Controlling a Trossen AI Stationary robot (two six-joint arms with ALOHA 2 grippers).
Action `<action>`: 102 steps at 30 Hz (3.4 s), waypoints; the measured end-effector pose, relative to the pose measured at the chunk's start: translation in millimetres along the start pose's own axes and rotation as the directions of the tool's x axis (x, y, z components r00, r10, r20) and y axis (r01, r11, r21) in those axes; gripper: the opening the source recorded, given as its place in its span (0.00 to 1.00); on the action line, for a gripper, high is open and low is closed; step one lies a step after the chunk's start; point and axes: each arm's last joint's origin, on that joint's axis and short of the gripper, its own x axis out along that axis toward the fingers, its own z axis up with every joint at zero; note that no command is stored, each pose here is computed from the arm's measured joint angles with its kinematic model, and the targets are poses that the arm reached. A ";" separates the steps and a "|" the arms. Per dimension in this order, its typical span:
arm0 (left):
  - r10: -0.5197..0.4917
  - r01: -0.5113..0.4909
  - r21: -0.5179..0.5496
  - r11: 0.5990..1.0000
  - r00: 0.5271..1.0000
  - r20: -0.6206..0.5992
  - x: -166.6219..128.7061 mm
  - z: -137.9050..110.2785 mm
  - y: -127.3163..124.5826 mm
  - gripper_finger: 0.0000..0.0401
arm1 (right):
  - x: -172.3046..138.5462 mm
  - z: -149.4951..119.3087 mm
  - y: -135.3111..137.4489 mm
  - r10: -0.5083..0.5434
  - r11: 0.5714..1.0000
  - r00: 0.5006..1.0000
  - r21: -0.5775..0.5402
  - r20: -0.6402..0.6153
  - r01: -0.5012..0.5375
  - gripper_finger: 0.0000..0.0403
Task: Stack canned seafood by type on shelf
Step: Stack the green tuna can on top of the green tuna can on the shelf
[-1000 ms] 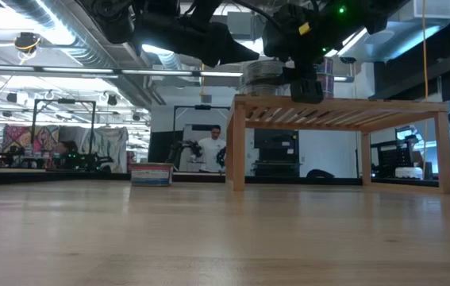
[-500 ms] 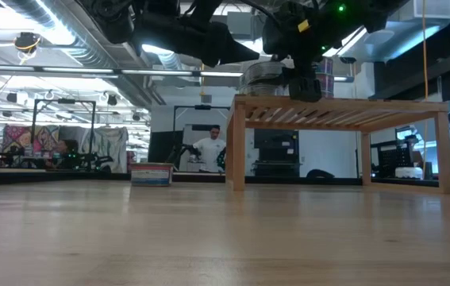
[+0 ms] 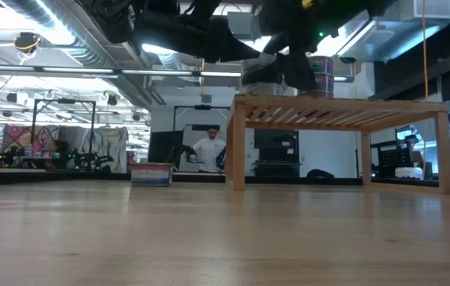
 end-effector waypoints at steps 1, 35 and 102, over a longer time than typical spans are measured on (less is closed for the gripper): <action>0.000 0.000 -0.003 1.000 1.000 0.000 0.0 0.0 0.0 0.01 | 0.0 0.0 0.0 0.000 1.000 1.000 0.000 0.000 0.000 0.45; -0.004 0.004 0.002 1.000 1.000 -0.022 0.1 -2.7 0.9 0.01 | 0.2 -1.5 2.6 0.018 0.999 1.000 -0.040 -0.009 -0.018 0.45; 0.096 -0.095 -0.030 0.995 0.995 0.019 19.5 -7.5 -5.9 0.01 | -16.5 4.5 4.3 -0.047 0.998 0.996 -0.042 -0.076 0.044 0.46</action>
